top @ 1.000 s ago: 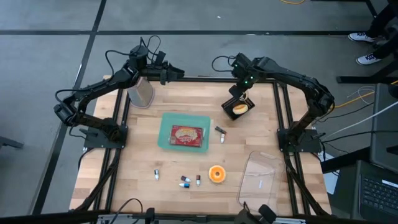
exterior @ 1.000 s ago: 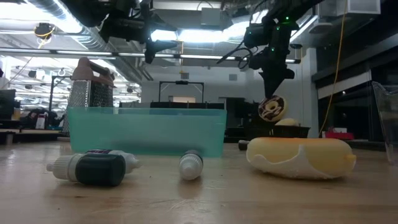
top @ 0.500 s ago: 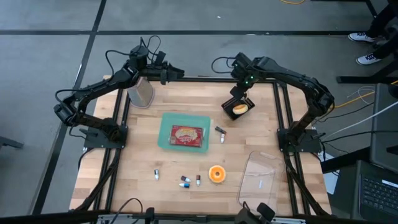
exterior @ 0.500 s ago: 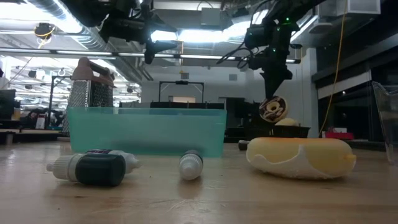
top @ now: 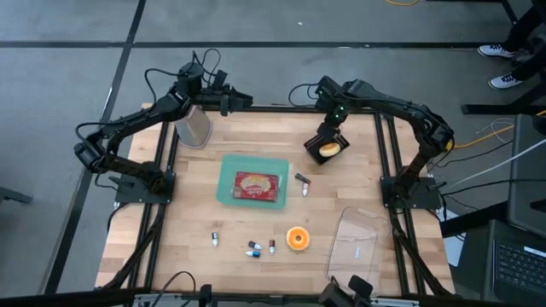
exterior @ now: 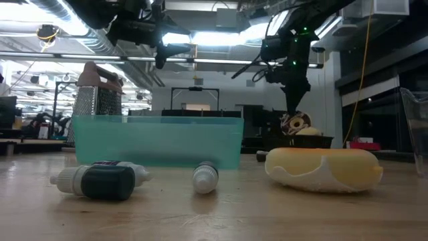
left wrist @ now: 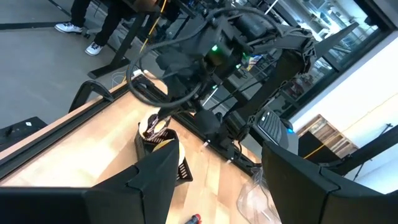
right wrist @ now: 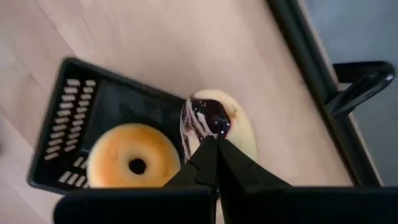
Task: Pick & Place Food Item
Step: Put the black donut into the black bin, then put the white donut into the black bin
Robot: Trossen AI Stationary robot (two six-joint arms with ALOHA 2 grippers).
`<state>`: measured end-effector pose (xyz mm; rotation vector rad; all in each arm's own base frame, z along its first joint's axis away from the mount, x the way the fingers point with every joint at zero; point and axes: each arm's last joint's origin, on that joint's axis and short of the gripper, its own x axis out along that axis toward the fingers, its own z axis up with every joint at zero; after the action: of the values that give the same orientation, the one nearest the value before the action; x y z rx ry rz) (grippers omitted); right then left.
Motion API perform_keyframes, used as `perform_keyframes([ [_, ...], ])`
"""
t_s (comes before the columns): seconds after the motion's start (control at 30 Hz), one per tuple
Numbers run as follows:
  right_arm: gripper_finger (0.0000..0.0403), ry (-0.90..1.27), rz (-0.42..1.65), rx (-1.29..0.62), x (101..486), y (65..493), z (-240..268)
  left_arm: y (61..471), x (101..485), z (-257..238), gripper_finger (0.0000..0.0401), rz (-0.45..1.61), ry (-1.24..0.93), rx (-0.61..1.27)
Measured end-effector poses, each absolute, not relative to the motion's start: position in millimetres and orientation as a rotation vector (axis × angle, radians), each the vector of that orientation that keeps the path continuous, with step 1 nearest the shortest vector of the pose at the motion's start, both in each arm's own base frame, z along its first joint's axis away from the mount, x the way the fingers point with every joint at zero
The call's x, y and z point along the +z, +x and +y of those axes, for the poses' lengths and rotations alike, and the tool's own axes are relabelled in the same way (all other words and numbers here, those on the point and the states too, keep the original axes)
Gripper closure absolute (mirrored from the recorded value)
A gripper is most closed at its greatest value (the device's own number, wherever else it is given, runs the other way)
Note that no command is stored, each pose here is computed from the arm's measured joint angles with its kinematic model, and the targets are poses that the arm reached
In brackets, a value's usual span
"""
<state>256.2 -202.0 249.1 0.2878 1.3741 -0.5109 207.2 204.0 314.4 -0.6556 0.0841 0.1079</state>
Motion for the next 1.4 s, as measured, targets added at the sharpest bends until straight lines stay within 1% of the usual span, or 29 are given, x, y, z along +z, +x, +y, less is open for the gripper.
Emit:
perform_keyframes([
  [0.27, 0.0403, 0.305, 1.448, -0.471, 220.5, 244.8, -198.4, 207.1, 314.3, 204.7, 0.0178, 0.079, -0.648, 0.132],
  [0.6, 0.0399, 0.319, 1.413, -0.417, 223.1, 245.0, -195.4, 207.1, 314.3, 204.9, 0.0178, 0.077, -0.661, 0.14],
  [0.7, 0.0376, 0.314, 1.396, -0.419, 228.3, 243.4, -194.0, 207.2, 314.3, 204.8, 0.0178, 0.076, -0.673, 0.141],
  [0.93, 0.0294, 0.292, 1.336, -0.434, 246.7, 236.7, -188.6, 207.1, 314.3, 204.9, 0.0178, 0.075, -0.691, 0.142],
  [1.07, 0.0259, 0.279, 1.29, -0.439, 259.7, 231.5, -184.1, 207.1, 314.3, 204.9, 0.0178, 0.074, -0.699, 0.143],
  [1.2, 0.024, 0.27, 1.246, -0.441, 271.6, 226.2, -179.4, 207.2, 314.3, 204.9, 0.0178, 0.073, -0.709, 0.143],
  [1.4, 0.0238, 0.302, 1.17, -0.445, 287.8, 218.4, -171.1, 207.2, 314.3, 204.9, 0.0178, 0.073, -0.718, 0.143],
])
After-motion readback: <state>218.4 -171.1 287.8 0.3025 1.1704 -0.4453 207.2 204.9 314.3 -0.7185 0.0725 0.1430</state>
